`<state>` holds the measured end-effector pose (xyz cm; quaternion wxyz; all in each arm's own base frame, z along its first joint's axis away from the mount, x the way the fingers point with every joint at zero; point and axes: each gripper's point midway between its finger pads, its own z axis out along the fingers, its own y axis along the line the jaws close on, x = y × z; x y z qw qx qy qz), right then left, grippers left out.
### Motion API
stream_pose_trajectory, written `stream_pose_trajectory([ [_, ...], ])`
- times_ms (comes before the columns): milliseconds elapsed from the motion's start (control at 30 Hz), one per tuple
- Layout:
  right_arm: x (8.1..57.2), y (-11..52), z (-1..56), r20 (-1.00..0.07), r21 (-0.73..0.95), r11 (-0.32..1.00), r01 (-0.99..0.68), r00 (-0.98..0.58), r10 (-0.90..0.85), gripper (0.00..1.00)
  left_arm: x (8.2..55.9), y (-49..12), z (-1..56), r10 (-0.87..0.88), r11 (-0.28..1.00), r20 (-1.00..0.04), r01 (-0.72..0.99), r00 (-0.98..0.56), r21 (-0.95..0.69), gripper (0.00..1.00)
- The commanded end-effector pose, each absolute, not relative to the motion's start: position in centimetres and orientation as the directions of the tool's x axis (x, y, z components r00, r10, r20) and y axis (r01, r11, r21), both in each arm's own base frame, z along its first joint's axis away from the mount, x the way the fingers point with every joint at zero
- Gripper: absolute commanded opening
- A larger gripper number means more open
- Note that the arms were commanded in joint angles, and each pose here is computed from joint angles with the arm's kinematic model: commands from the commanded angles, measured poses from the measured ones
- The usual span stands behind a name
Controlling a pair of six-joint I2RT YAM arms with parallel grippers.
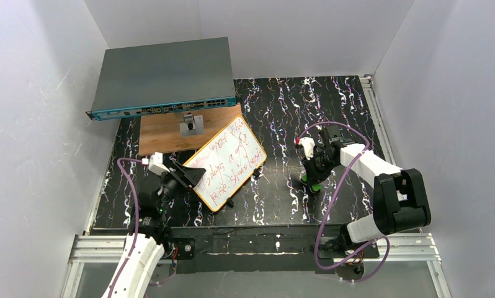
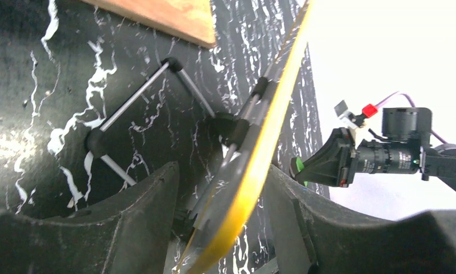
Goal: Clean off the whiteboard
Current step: Pick up the whiteboard eraser from the center of the board.
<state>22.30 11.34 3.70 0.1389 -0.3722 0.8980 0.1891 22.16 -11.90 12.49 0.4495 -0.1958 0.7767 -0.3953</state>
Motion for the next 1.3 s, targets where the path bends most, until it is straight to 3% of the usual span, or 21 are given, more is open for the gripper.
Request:
stream_pose_trajectory([
  [0, 22.8, 12.1, 5.0, -0.429, 0.243, 0.622, -0.745, -0.657, -0.620, 0.03, 22.4, -12.4, 14.4, -0.656, 0.591, -0.581, 0.151, -0.481, -0.792, 0.54],
  [100, 22.8, 12.2, 5.1, -0.430, 0.245, 0.621, -0.745, -0.657, -0.619, 0.02, 22.2, -12.5, 14.3, -0.668, 0.574, -0.562, 0.143, -0.487, -0.806, 0.56],
  [267, 22.7, 12.2, 5.3, -0.437, 0.246, 0.619, -0.746, -0.655, -0.616, 0.02, 21.2, -12.9, 12.9, -0.679, 0.544, -0.502, 0.092, -0.536, -0.834, 0.70],
  [467, 22.7, 12.4, 5.5, -0.442, 0.254, 0.612, -0.749, -0.653, -0.615, 0.02, 20.0, -13.3, 10.9, -0.682, 0.509, -0.489, 0.127, -0.543, -0.851, 0.71],
  [667, 22.7, 12.6, 5.6, -0.445, 0.261, 0.605, -0.752, -0.650, -0.616, 0.02, 20.5, -12.8, 10.7, -0.712, 0.498, -0.522, 0.187, -0.470, -0.847, 0.66],
  [1033, 22.7, 12.6, 5.8, -0.453, 0.260, 0.600, -0.757, -0.644, -0.616, 0.02, 19.7, -13.0, 8.4, -0.642, 0.566, -0.512, 0.097, -0.571, -0.819, 0.45],
  [1267, 22.7, 12.7, 5.8, -0.452, 0.262, 0.598, -0.757, -0.644, -0.617, 0.02, 18.9, -13.3, 7.4, -0.587, 0.610, -0.480, 0.035, -0.652, -0.792, 0.43],
])
